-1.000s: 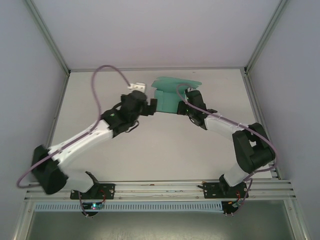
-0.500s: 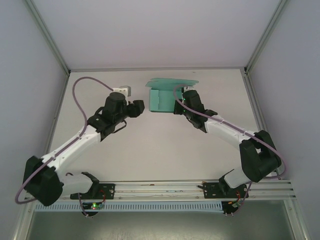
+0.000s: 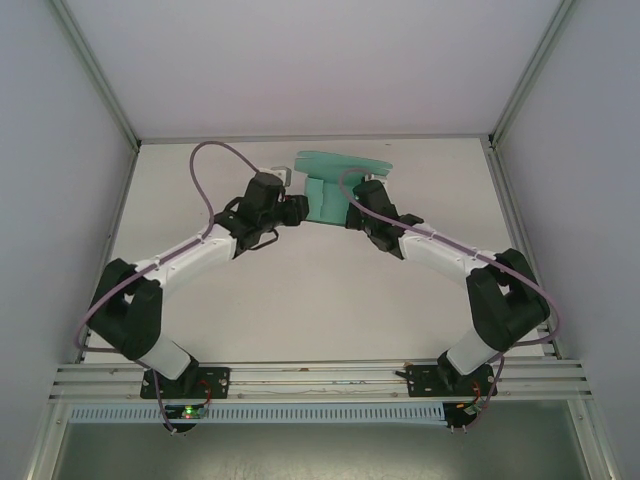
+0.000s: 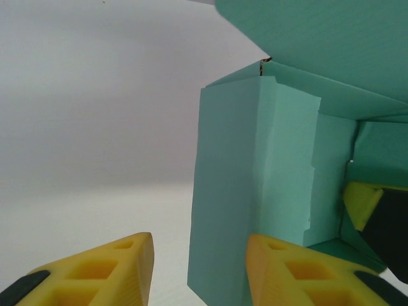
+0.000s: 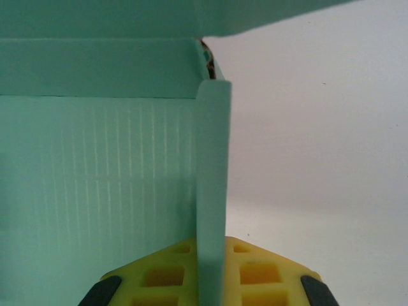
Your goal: Assemble paper box
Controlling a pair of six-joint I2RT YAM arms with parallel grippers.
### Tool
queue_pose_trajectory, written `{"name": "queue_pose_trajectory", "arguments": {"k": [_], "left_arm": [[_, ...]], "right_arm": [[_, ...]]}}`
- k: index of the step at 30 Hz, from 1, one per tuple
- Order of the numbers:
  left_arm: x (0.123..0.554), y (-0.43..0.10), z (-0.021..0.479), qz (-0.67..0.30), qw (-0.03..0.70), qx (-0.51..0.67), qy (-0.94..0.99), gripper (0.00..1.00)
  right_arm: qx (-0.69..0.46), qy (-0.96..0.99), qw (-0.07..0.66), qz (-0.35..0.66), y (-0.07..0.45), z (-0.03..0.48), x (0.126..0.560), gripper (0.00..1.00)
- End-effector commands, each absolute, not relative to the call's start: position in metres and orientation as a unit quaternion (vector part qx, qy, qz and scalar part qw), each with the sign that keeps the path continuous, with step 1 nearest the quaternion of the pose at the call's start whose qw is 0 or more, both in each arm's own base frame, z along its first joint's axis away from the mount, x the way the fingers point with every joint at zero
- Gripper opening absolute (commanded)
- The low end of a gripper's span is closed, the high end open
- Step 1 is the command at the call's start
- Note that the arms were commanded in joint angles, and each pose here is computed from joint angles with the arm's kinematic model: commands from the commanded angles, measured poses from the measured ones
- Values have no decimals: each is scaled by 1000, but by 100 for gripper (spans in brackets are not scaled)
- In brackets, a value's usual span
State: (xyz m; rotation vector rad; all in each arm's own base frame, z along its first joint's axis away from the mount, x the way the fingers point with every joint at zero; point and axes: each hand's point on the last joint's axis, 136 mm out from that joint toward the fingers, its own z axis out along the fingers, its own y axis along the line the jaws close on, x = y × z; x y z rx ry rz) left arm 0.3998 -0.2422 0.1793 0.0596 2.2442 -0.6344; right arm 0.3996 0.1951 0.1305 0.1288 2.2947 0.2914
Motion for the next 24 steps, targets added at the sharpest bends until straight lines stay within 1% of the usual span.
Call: {"name": "queue_pose_trajectory", "arguments": {"k": [1, 9, 16, 20, 24], "left_arm": [[407, -257, 188, -252, 407, 41, 877, 39], [411, -265, 174, -251, 384, 48, 887, 40], [407, -267, 185, -269, 390, 52, 879, 41], [405, -257, 187, -247, 391, 45, 885, 42], [401, -253, 198, -251, 404, 41, 879, 50]], "right_arm": [[46, 900, 411, 139, 213, 144, 403, 0], [49, 907, 401, 121, 210, 137, 407, 0], [57, 908, 396, 123, 205, 132, 408, 0], [62, 911, 390, 117, 196, 125, 406, 0], [72, 913, 386, 111, 187, 120, 406, 0]]}}
